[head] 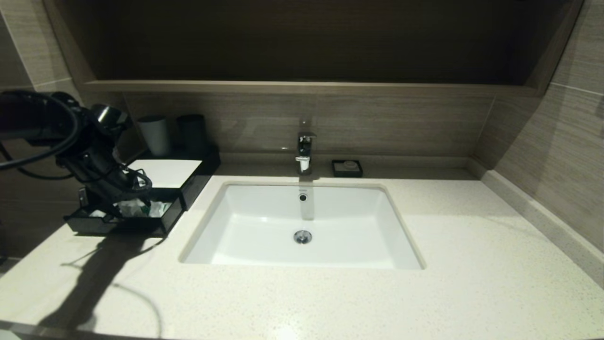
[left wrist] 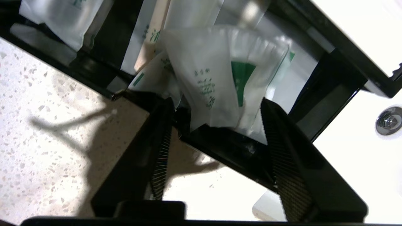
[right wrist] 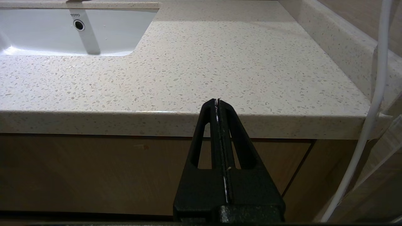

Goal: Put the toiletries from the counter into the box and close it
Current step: Place the bathroom toiletry into the drawer

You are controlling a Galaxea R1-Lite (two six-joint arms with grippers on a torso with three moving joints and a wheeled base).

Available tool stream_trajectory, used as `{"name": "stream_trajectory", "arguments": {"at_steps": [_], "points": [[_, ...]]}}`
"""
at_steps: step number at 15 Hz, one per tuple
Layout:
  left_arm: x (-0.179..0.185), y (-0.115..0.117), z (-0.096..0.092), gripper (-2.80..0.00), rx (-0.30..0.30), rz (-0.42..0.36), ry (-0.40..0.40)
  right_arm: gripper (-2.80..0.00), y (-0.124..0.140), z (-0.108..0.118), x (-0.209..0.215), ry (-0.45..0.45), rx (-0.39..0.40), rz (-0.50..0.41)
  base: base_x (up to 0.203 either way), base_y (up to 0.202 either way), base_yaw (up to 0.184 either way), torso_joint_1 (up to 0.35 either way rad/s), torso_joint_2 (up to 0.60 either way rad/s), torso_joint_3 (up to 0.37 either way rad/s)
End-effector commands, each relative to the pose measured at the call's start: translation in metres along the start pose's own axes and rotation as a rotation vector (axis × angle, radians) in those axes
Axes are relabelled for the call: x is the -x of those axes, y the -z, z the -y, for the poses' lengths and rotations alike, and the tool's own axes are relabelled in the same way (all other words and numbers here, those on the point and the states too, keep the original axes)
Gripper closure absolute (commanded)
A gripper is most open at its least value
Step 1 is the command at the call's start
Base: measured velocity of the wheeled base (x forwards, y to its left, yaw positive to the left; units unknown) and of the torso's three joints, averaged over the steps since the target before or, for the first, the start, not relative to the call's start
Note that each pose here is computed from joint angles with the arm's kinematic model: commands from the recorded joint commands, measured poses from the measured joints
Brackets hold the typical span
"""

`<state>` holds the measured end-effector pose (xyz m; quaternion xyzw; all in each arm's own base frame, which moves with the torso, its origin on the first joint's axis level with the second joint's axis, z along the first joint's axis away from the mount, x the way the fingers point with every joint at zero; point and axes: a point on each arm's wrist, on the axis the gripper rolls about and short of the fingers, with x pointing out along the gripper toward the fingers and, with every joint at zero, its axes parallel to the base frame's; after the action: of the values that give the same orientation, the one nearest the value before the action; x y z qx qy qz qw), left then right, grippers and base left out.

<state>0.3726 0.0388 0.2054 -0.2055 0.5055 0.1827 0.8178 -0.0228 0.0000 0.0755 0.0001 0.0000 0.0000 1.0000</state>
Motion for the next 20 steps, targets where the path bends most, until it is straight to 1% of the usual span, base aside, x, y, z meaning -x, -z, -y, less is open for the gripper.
{"name": "stream_trajectory", "arguments": {"at_steps": [1, 4, 7, 11, 12, 13, 14, 18, 20], "points": [[0.006, 0.002, -0.002, -2.80, 0.003, -0.005, -0.004, 0.00, 0.000, 0.000, 0.000, 0.000, 0.000, 0.000, 0.000, 0.000, 0.000, 0.000, 0.00, 0.000], [0.025, 0.004, -0.004, -2.80, 0.016, 0.026, 0.012, 0.00, 0.000, 0.000, 0.000, 0.000, 0.000, 0.000, 0.000, 0.000, 0.000, 0.000, 0.00, 0.000], [0.045, 0.008, -0.006, -2.80, 0.014, 0.053, 0.026, 0.00, 0.000, 0.000, 0.000, 0.000, 0.000, 0.000, 0.000, 0.000, 0.000, 0.000, 0.00, 0.000], [0.042, 0.008, -0.001, -2.80, -0.020, 0.058, 0.027, 0.00, 0.000, 0.000, 0.000, 0.000, 0.000, 0.000, 0.000, 0.000, 0.000, 0.000, 0.00, 0.000], [0.043, 0.008, -0.001, -2.80, -0.042, 0.059, 0.027, 0.00, 0.000, 0.000, 0.000, 0.000, 0.000, 0.000, 0.000, 0.000, 0.000, 0.000, 0.00, 0.000], [0.043, 0.008, -0.001, -2.80, -0.077, 0.059, 0.027, 0.00, 0.000, 0.000, 0.000, 0.000, 0.000, 0.000, 0.000, 0.000, 0.000, 0.000, 0.00, 0.000], [0.042, 0.007, -0.001, 0.00, -0.100, 0.063, 0.026, 0.00, 0.000, 0.000, 0.000, 0.000, 0.000, 0.000, 0.000, 0.000, 0.000, 0.000, 0.00, 0.000], [0.037, -0.003, 0.003, 0.00, -0.169, 0.087, 0.031, 0.00, 0.000, 0.000, 0.000, 0.000, 0.000, 0.000, 0.000, 0.000, 0.000, 0.000, 0.00, 0.000], [0.030, -0.007, 0.003, 0.00, -0.171, 0.088, 0.027, 0.00, 0.000, 0.000, 0.000, 0.000, 0.000, 0.000, 0.000, 0.000, 0.000, 0.000, 0.00, 0.000]]}}
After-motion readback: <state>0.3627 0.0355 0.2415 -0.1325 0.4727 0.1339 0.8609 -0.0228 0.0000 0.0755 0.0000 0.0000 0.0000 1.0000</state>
